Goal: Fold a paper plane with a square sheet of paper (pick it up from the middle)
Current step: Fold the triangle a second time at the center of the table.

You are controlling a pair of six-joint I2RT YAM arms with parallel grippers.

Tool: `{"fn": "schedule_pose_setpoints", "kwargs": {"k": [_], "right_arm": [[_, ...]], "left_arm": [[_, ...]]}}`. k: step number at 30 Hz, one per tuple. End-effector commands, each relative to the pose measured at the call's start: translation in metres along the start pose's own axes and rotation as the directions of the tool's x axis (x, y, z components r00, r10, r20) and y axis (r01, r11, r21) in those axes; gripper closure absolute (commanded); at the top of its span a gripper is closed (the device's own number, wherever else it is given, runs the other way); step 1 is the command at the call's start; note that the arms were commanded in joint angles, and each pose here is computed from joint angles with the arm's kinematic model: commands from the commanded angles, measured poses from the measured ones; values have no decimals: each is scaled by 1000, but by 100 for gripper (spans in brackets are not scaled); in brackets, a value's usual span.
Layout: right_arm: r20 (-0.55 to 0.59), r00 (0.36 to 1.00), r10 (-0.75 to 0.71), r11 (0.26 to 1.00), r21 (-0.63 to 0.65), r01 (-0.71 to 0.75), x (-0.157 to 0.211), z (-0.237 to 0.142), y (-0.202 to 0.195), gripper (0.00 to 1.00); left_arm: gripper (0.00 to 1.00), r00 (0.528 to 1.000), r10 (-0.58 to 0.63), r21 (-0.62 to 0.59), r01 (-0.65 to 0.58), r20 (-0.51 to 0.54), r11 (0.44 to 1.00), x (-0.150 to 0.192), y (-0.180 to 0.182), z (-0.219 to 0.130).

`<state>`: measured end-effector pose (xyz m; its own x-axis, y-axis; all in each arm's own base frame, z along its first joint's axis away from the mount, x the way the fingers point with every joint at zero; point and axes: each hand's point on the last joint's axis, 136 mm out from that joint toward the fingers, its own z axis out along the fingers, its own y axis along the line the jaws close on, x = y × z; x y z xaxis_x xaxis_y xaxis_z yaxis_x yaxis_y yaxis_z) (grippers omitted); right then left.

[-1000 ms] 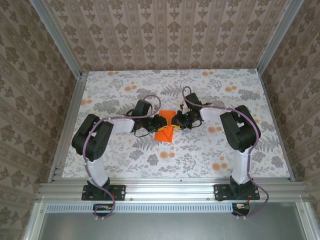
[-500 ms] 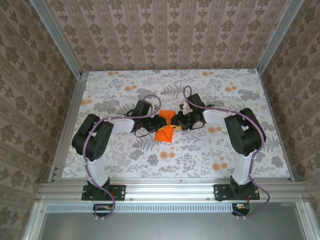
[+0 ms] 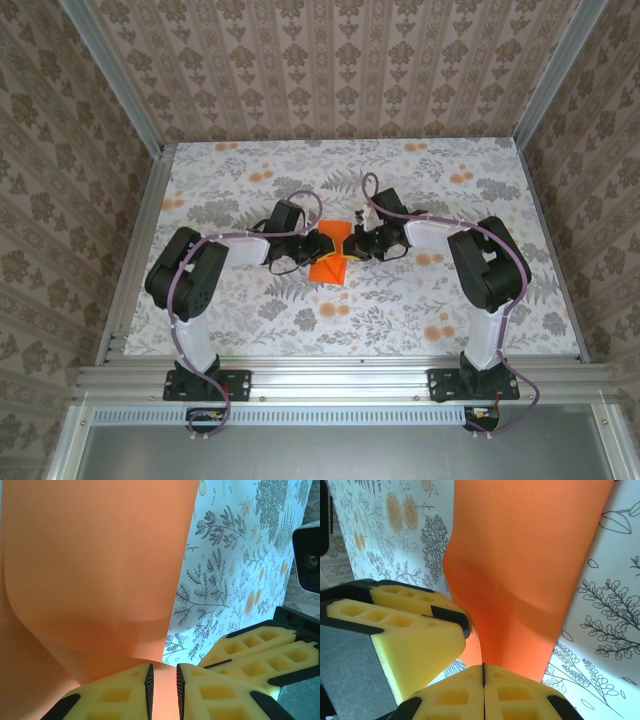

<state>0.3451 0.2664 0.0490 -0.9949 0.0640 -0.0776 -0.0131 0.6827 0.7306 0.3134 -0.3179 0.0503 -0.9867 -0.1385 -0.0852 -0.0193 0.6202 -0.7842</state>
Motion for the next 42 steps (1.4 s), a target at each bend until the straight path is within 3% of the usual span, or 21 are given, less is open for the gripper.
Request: {"fn": "schedule_pose_setpoints", "kwargs": {"k": [1, 5, 10, 23, 33, 42], "right_arm": [[-14, 999, -38, 997, 59, 39, 0, 3, -9, 97], [-7, 998, -62, 993, 99, 62, -3, 3, -14, 99], [-9, 997, -71, 991, 113, 72, -7, 5, -17, 99], [-12, 996, -92, 987, 129, 92, -12, 7, -19, 99], [-38, 992, -122, 981, 150, 127, -20, 11, -19, 99], [-52, 991, -125, 981, 142, 131, -20, 15, -20, 98]], "left_arm": [[73, 1000, 11, 10, -11, 18, 1000, -2, -6, -7], [60, 1000, 17, 14, -18, 18, 1000, 5, -7, -16], [58, 1000, 5, -27, -5, 10, 1000, 17, 7, -22], [59, 999, -24, -155, 18, -37, 988, 35, 44, -20], [74, 997, -11, -210, -5, -75, 978, 41, 54, -19], [76, 997, 1, -215, -18, -79, 976, 39, 53, -20]]}}
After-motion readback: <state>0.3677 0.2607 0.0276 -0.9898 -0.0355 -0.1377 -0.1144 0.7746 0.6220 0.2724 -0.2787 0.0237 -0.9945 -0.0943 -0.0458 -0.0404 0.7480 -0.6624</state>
